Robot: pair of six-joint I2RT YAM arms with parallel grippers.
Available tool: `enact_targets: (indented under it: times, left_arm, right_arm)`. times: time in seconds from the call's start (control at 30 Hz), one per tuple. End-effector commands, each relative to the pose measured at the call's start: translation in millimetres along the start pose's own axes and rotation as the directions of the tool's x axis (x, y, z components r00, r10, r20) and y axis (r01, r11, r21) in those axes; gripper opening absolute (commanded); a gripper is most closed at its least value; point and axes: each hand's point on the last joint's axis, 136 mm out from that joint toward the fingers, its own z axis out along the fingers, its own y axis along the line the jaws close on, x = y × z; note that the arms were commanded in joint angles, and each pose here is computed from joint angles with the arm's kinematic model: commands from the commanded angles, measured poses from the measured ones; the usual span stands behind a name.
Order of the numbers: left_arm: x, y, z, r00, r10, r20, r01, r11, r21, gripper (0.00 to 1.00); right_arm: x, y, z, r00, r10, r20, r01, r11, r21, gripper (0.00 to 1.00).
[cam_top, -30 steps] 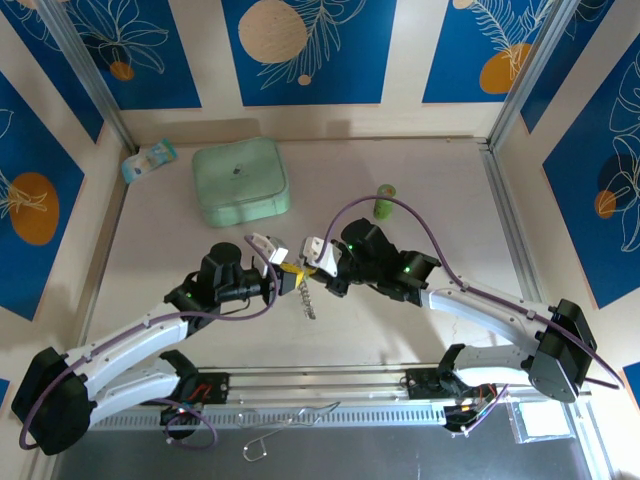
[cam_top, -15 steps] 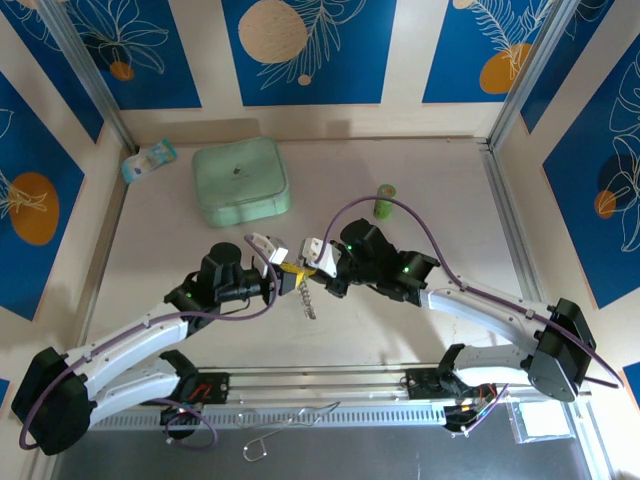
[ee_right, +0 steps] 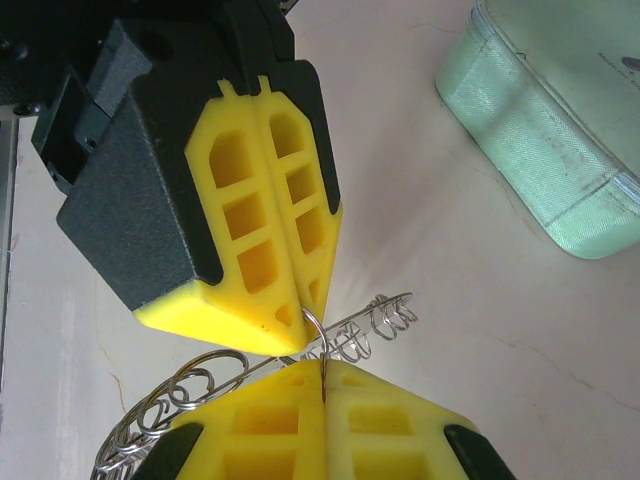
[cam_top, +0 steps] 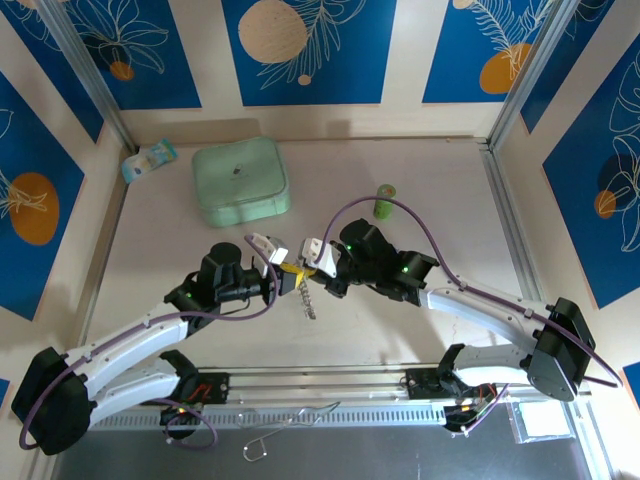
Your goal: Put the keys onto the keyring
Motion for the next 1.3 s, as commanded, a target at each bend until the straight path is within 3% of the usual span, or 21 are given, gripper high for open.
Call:
enact_targets:
  times: [0.0,0.5,1.27]
  left_arm:
    - [-31,-17,-4,0.995,0.049,0.084,-0.054,0.997,0.052,0.0]
    - [-32,-19,-3,0.995,0.052,0.09,-0.057,0.997,0.058,0.0]
    - [-39,-19,-3,0.991,0.068,0.118,-0.075,0.996,0.057,0.0]
  right_arm:
    - [2,5,2,1.0,0.006,0.007,-0.006,1.0,-0.019,0.0]
    - [5,7,6,1.0,0.016,-0.005,-0.016,0.999,-0.031,0.0]
    - [-4,34,1,0.997,0.072,0.043,-0.061,0.976,-0.21,0.0]
